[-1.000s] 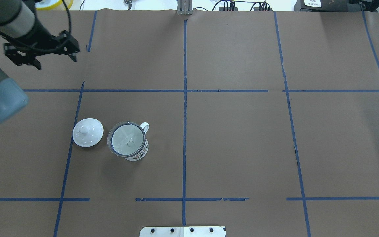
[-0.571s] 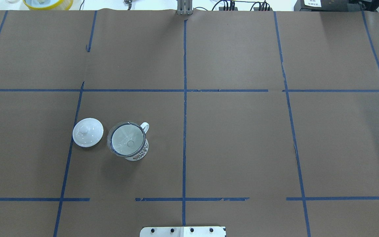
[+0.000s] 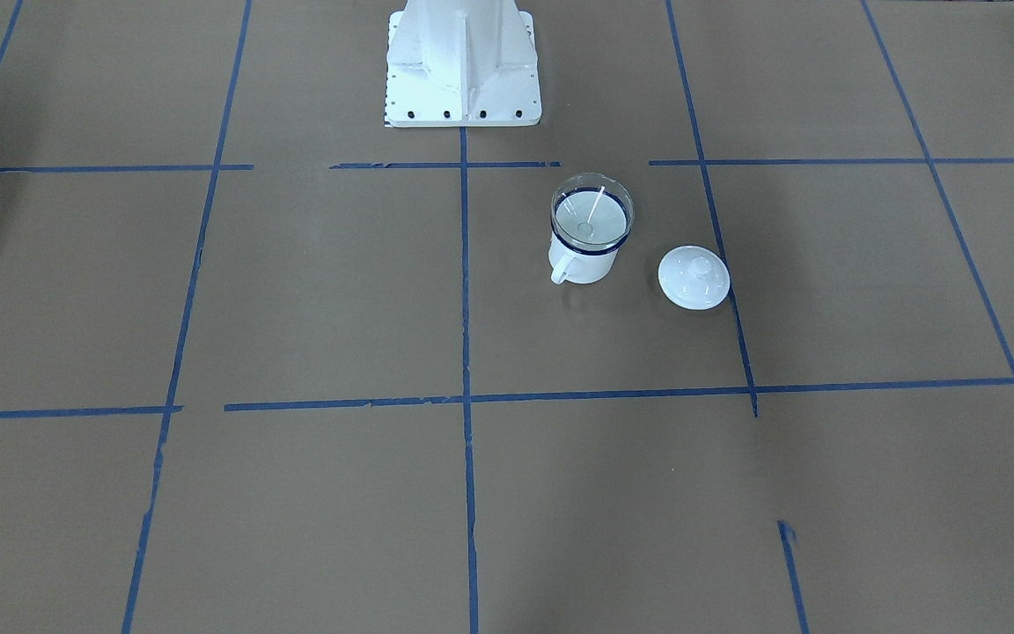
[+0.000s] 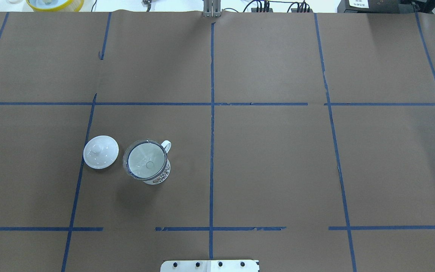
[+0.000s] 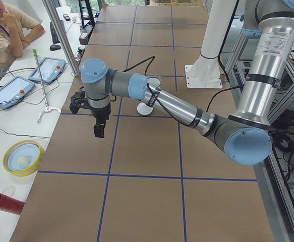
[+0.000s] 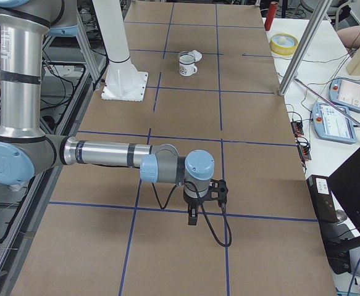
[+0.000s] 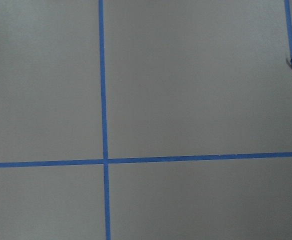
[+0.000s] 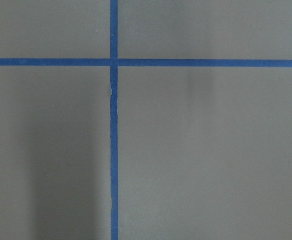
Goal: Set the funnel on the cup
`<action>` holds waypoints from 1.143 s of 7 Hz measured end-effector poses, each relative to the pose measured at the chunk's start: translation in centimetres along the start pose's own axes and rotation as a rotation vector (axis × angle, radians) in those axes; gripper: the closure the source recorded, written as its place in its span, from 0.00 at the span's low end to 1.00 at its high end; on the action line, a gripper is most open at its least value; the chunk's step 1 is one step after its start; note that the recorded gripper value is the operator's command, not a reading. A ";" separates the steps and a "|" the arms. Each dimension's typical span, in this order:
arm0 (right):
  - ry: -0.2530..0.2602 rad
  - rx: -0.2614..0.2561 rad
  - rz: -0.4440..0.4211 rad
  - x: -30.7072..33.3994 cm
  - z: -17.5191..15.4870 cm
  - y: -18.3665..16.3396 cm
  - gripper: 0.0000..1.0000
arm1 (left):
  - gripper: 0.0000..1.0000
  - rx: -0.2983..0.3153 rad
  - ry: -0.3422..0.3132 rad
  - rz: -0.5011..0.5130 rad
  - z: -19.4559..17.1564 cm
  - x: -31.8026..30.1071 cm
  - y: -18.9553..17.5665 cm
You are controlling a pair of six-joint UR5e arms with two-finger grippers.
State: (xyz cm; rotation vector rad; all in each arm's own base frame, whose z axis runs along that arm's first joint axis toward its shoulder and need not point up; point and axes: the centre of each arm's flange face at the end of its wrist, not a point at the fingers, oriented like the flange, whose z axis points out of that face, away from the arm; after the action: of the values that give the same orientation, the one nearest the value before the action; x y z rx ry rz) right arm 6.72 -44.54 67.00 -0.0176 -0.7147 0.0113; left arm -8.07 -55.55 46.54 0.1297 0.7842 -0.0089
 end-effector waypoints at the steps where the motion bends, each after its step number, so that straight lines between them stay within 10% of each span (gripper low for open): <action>1: 0.000 0.000 0.000 0.0 0.0 0.0 0.00 | 0.00 0.006 0.001 -0.002 -0.3 -0.4 1.0; 8: 0.000 0.000 0.000 0.0 0.0 0.0 0.00 | 0.00 0.010 -0.013 -0.013 0.7 -1.6 1.5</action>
State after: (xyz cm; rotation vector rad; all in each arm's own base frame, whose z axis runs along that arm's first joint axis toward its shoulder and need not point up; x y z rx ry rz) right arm 6.72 -44.54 67.00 -0.0177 -0.7147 0.0113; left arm -8.60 -54.16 48.29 0.1334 0.7718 -0.0262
